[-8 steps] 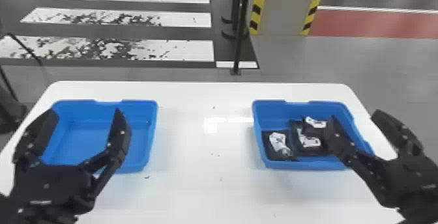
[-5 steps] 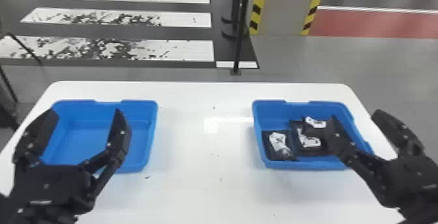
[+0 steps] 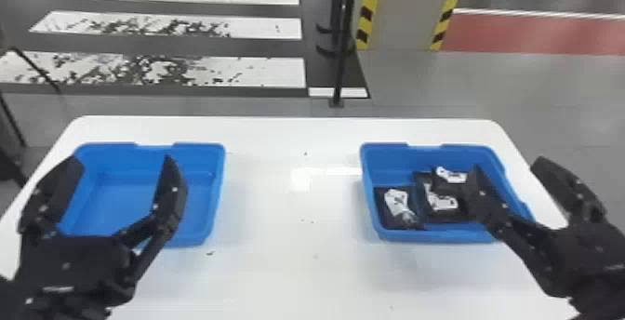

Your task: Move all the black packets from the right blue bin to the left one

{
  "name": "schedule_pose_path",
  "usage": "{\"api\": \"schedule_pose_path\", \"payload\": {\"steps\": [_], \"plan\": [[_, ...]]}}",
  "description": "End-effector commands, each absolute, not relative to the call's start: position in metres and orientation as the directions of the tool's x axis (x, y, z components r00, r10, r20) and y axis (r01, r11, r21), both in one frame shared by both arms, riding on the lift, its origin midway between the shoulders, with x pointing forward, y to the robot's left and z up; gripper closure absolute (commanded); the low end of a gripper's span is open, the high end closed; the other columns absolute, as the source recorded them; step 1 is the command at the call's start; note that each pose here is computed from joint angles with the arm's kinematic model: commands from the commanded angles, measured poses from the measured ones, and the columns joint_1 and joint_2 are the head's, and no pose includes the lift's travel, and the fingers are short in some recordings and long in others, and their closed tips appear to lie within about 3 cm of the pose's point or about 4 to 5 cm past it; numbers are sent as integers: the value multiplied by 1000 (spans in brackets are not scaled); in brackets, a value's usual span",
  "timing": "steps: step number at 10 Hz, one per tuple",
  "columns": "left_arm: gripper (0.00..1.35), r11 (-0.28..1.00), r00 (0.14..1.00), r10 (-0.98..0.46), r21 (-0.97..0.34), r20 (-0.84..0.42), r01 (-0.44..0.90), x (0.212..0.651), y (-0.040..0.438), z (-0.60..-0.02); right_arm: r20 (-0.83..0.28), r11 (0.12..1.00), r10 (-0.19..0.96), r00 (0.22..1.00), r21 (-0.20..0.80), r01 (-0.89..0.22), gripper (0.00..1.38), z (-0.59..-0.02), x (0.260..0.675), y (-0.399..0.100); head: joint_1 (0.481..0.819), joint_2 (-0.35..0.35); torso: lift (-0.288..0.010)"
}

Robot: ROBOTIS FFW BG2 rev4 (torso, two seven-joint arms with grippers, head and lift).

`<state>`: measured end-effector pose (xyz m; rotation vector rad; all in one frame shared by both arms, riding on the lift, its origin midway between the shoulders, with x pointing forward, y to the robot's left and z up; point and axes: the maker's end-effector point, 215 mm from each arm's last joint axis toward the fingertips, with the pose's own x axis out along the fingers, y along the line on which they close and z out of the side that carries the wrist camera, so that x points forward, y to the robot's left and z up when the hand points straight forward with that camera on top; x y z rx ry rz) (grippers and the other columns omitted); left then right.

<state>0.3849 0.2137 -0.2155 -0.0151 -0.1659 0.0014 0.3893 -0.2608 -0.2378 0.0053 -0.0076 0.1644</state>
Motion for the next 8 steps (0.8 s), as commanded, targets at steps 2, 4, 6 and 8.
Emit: {"api": "schedule_pose_path", "payload": {"steps": [2, 4, 6, 8], "plan": [[113, 1000, 987, 3, -18, 162, 0, 385, 214, -216, -39, 987, 159, 986, 13, -159, 234, -247, 397, -263, 695, -70, -140], [113, 1000, 987, -4, -20, 162, 8, 385, 211, -216, -105, 988, 156, 982, 17, -155, 237, -266, 415, -271, 695, -74, -140], [113, 1000, 986, -6, -26, 164, 11, 385, 210, -216, -194, 987, 162, 968, 24, -160, 233, -286, 432, -273, 695, -86, -140], [111, 1000, 986, -10, -26, 166, 15, 386, 209, -215, -268, 986, 168, 949, 37, -164, 233, -321, 456, -285, 695, -87, -140]]}}
